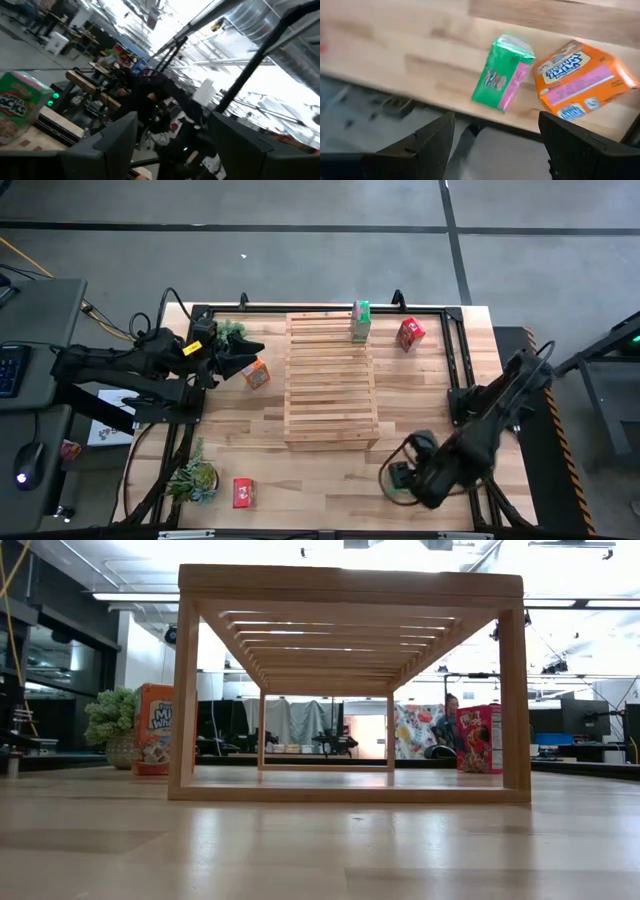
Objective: Stack cereal on shelf
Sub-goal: Put the green cereal box on the shelf
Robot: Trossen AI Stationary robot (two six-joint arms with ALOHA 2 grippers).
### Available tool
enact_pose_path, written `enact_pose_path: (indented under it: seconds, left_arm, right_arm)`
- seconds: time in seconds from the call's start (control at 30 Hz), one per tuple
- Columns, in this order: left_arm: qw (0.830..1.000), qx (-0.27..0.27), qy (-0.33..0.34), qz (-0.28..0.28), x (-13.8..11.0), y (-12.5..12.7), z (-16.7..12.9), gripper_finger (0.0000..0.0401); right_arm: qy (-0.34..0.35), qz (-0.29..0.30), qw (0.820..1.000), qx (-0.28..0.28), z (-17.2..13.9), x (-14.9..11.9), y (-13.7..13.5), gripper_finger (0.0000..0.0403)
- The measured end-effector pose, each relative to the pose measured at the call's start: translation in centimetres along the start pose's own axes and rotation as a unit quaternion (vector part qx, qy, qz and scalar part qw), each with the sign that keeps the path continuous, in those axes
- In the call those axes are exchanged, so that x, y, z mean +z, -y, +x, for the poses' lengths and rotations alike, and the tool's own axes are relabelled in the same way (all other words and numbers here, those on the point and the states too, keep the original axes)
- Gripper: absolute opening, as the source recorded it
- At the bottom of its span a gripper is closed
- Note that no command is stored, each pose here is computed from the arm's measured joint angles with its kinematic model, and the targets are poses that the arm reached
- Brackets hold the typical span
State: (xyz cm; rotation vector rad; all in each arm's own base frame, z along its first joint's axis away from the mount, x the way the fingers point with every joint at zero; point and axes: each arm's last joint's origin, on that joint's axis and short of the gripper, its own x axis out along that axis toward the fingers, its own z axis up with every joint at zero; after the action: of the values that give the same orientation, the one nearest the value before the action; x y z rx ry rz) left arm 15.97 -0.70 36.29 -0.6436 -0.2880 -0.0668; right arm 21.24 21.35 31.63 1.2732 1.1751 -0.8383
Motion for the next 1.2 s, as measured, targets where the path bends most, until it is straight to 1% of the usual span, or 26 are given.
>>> enact_pose_path:
  seconds: [0.13, 0.27, 0.53, 1.03, 1.2]
  left_arm:
    - [1.0, -0.022, -0.015, -0.002, -0.1, 0.2, 0.0, 0.0239]
    - [0.999, -0.043, -0.023, -0.012, 0.0, 0.4, -0.2, 0.0239]
    - [0.998, -0.054, -0.034, -0.012, 0.0, 0.4, -0.2, 0.0239]
    - [0.998, -0.038, -0.056, -0.011, -0.5, 0.1, -0.2, 0.0239]
    - [0.998, -0.039, -0.056, 0.005, -0.5, 0.1, -0.2, 0.0239]
  right_arm:
    - [0.022, 0.052, 0.998, -0.035, 2.8, -0.4, -0.9, 0.0281]
    - [0.033, 0.085, 0.995, -0.049, 4.4, -0.4, -1.6, 0.0281]
    - [0.037, 0.105, 0.989, -0.095, 5.6, 0.5, -2.0, 0.0281]
    - [0.05, 0.125, 0.981, -0.138, 8.5, 1.0, -2.9, 0.0281]
    - [0.054, 0.126, 0.98, -0.147, 9.5, 1.2, -3.1, 0.0281]
